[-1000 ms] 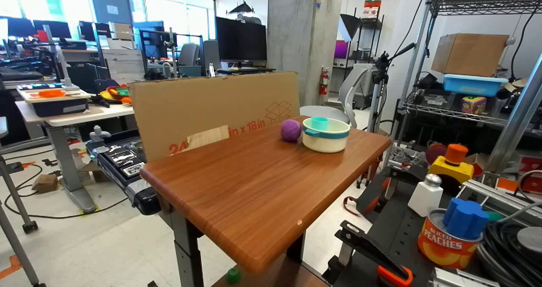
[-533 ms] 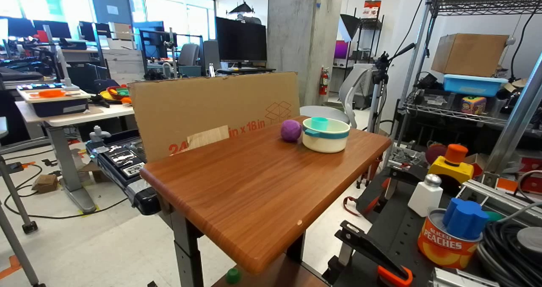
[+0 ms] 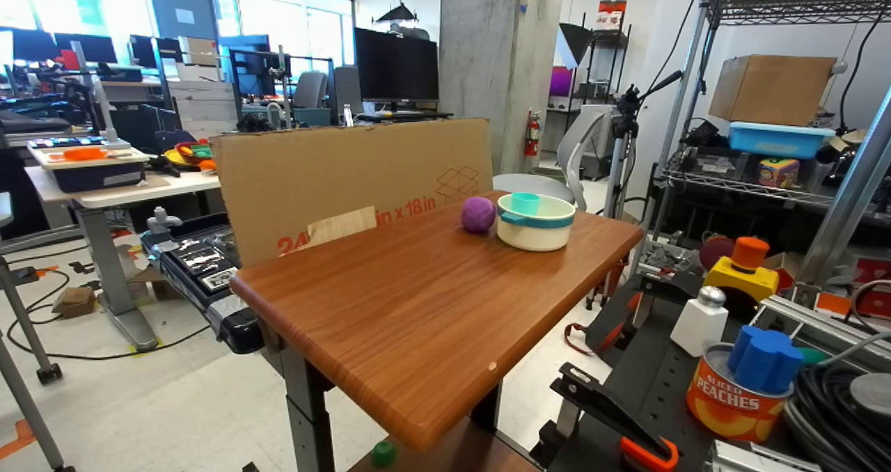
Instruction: Move the cup to the table
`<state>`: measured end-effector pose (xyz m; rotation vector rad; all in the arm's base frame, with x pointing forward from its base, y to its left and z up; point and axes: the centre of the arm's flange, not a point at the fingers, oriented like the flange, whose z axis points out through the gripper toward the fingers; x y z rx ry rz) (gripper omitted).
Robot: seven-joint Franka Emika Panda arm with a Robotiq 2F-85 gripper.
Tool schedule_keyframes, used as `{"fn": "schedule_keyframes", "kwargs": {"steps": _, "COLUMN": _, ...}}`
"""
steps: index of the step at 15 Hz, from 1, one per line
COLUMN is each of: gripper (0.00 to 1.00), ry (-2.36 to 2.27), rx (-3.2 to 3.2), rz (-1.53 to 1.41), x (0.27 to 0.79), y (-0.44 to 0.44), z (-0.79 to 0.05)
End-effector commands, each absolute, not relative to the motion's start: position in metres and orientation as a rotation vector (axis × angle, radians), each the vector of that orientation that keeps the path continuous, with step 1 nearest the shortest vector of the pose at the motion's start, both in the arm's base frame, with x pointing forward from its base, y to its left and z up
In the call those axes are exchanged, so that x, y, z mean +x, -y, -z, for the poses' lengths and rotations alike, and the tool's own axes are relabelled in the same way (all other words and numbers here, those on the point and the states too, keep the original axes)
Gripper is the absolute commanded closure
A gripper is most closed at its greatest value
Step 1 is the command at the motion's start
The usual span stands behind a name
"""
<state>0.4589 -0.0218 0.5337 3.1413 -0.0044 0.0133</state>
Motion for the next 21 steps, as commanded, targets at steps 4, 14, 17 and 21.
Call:
{"fn": "schedule_keyframes", "kwargs": {"steps": 4, "gripper": 0.0, "ry": -0.005, "rx": 3.062, "rz": -0.027, "x": 0.518, "y": 0.094, "z": -0.494}}
{"fn": "schedule_keyframes", "kwargs": {"steps": 14, "gripper": 0.0, "ry": 0.011, "rx": 3.024, "rz": 0.193, "x": 0.597, "y": 0.123, "z": -0.359}}
{"fn": "schedule_keyframes", "kwargs": {"steps": 17, "gripper": 0.0, "ry": -0.018, "rx": 3.017, "rz": 0.256, "x": 0.608, "y": 0.121, "z": -0.327}}
{"fn": "schedule_keyframes", "kwargs": {"steps": 21, "gripper": 0.0, "ry": -0.08, "rx": 3.003, "rz": 0.238, "x": 0.615, "y": 0.117, "z": -0.294}}
